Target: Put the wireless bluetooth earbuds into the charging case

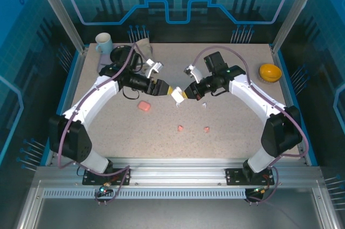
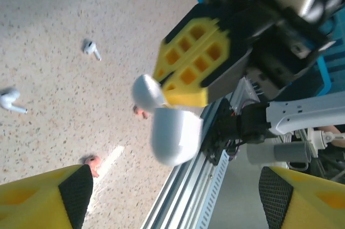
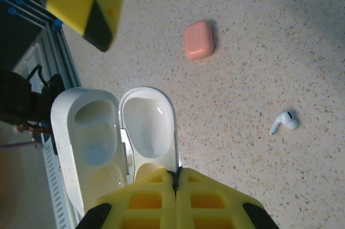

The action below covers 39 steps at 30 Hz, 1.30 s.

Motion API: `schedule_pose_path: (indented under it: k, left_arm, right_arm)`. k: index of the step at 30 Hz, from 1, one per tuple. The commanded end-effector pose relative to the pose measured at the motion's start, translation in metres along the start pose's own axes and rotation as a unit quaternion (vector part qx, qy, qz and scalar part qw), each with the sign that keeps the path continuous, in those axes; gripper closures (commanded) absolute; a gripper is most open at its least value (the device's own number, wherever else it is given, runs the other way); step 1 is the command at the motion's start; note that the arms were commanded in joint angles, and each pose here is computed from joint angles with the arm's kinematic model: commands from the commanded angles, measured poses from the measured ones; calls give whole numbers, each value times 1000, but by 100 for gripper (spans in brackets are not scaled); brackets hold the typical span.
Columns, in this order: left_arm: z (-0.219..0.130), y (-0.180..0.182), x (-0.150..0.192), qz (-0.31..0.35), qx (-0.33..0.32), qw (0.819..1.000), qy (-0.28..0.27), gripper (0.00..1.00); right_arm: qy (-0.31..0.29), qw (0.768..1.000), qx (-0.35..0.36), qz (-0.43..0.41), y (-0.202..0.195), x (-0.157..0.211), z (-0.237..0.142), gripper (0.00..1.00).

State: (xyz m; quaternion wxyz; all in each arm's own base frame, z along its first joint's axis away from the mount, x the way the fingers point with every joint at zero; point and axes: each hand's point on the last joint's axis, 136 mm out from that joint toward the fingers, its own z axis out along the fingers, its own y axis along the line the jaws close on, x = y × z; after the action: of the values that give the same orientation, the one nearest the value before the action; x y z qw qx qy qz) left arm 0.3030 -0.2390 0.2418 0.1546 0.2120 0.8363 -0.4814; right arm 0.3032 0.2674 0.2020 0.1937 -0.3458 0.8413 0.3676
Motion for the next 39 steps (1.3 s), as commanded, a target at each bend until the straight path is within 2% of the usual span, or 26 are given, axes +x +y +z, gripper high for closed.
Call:
schedule_pose_path:
  k: [1, 9, 21, 39]
  left_arm:
    - [0, -7, 9, -1, 26, 999, 25, 22]
    - [10, -11, 20, -11, 55, 996, 63, 35]
    - [17, -4, 37, -29, 59, 994, 90, 39]
    - [29, -12, 45, -40, 105, 987, 115, 55]
  right_arm:
    - [37, 999, -14, -32, 15, 9, 5, 100]
    - [88, 994, -5, -64, 19, 20, 28, 100]
    - [89, 993, -1, -80, 20, 16, 27, 100]
    - [80, 992, 1, -96, 24, 7, 22, 100]
